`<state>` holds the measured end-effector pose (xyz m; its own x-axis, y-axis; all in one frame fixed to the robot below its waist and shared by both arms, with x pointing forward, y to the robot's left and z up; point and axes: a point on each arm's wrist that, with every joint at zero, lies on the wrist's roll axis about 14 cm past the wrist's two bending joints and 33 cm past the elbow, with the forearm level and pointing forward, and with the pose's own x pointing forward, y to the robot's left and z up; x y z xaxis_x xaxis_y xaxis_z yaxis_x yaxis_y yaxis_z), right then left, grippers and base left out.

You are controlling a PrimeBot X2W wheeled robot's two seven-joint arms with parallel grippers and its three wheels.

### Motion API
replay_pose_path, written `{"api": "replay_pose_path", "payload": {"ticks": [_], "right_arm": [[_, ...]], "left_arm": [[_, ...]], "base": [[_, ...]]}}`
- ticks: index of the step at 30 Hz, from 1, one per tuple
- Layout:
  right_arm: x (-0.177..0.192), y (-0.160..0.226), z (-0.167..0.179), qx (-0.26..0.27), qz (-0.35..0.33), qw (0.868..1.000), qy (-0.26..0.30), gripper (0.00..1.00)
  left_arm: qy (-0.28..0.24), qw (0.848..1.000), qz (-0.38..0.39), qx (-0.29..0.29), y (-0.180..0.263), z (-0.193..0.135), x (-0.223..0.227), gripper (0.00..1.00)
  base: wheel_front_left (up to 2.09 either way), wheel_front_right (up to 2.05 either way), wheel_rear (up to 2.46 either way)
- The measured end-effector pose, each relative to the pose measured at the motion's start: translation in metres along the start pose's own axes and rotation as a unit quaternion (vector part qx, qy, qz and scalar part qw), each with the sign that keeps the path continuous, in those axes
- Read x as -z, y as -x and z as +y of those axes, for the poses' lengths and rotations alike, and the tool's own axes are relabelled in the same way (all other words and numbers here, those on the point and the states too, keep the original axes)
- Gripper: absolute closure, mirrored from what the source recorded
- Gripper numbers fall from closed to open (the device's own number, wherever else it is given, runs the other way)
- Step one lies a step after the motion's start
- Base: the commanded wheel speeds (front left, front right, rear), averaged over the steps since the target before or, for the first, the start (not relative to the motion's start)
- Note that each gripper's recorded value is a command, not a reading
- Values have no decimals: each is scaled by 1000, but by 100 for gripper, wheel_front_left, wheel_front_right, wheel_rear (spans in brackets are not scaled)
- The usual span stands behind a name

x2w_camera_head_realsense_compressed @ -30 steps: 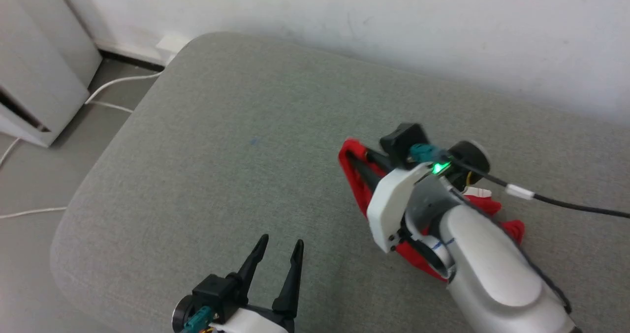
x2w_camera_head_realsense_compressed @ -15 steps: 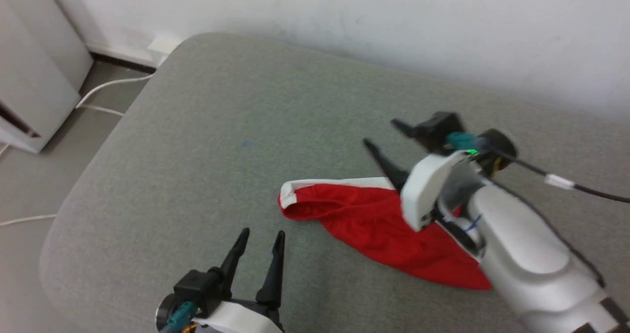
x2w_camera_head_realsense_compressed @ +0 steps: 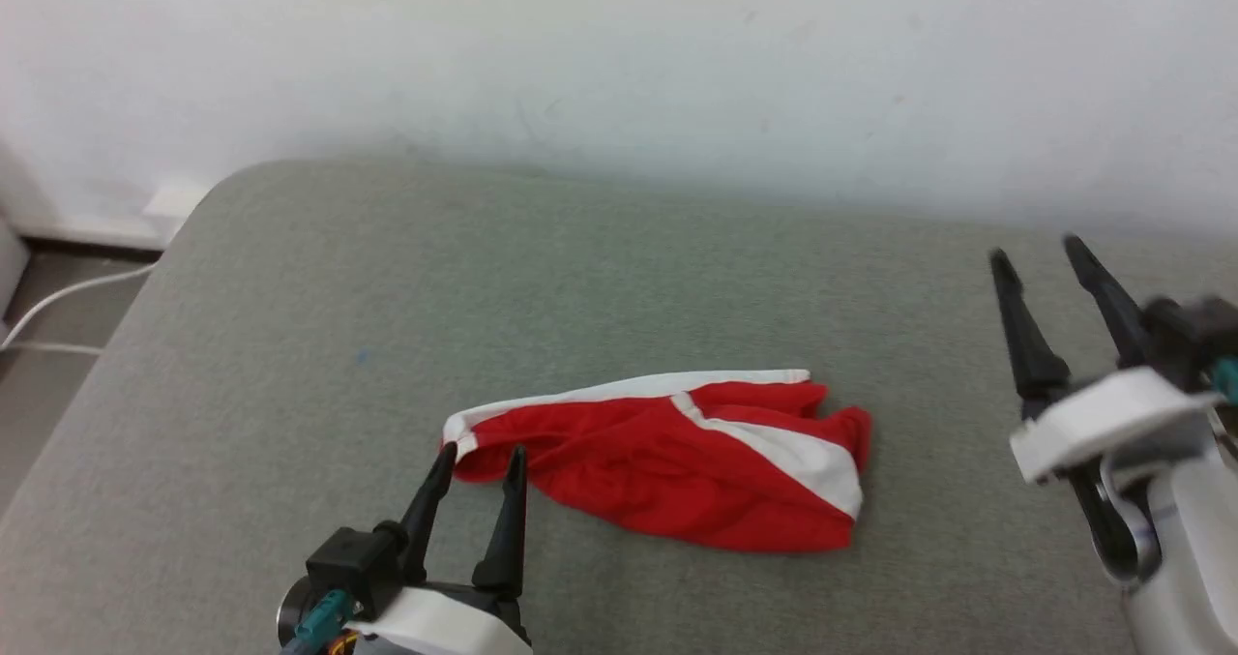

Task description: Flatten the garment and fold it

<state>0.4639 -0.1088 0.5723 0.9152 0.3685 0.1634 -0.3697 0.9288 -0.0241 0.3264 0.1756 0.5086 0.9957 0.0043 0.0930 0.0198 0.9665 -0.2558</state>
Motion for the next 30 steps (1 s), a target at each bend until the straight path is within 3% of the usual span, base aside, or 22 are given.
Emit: {"api": "replay_pose_path", "payload": {"ticks": [3, 7, 17, 24, 30], "right_arm": [[-2, 44, -28, 68, -18, 997, -18, 0], [-2, 84, -33, 119, -36, 991, -43, 0], [7, 127, -10, 129, -19, 990, -45, 0], [20, 134, -20, 145, 11, 988, -42, 0], [37, 136, -24, 153, 38, 986, -48, 0]], "left_arm": [[1, 999, 14, 29, -4, -16, 9, 0], [3, 998, 36, 54, -6, -28, 23, 0], [-2, 993, 64, 99, -27, -50, 31, 0], [-47, 966, 202, 155, -65, -79, 54, 0], [-87, 920, 337, 180, -74, -89, 83, 0]], "base": [[0, 0, 0], [0, 0, 0], [0, 0, 0], [0, 0, 0], [0, 0, 0]]}}
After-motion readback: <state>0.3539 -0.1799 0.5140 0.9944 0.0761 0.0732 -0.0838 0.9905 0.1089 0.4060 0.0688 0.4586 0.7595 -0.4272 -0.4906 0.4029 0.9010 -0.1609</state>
